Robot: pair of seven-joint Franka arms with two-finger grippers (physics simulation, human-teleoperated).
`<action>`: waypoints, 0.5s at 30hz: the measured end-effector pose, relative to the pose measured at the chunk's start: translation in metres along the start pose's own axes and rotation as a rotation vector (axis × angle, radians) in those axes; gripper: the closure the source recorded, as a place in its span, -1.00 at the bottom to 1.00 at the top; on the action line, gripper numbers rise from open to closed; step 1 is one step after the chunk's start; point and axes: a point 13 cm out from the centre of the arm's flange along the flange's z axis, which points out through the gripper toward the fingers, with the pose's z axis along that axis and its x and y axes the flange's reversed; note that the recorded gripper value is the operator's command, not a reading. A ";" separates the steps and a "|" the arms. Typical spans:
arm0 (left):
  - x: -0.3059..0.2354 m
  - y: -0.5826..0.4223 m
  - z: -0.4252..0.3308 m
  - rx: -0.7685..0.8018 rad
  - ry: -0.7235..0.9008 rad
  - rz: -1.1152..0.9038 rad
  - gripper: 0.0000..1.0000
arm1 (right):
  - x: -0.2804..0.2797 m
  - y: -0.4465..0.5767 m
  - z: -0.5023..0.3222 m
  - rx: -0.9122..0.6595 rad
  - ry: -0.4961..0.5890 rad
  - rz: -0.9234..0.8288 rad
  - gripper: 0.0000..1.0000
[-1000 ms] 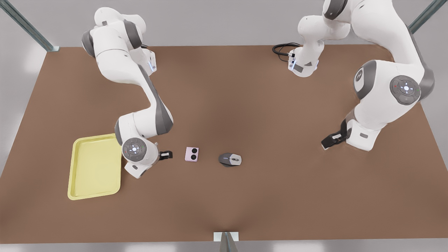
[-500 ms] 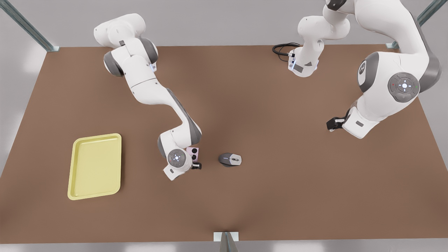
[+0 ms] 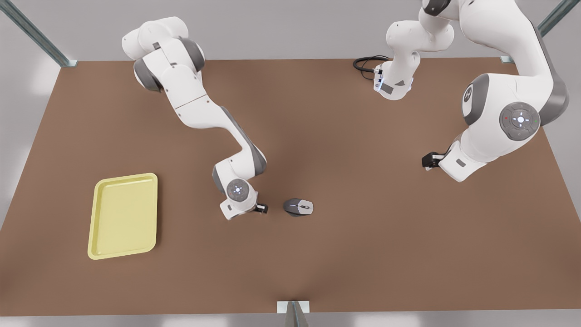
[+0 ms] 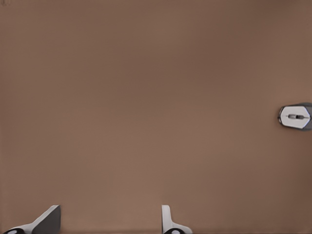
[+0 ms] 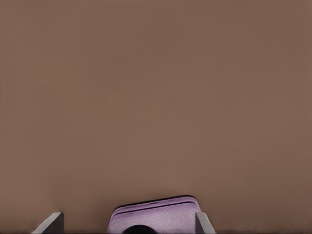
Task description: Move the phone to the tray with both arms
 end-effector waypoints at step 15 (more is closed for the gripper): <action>-0.005 0.001 0.006 0.000 0.000 0.049 -1.00 | 0.013 -0.019 0.012 0.000 -0.034 0.055 -1.00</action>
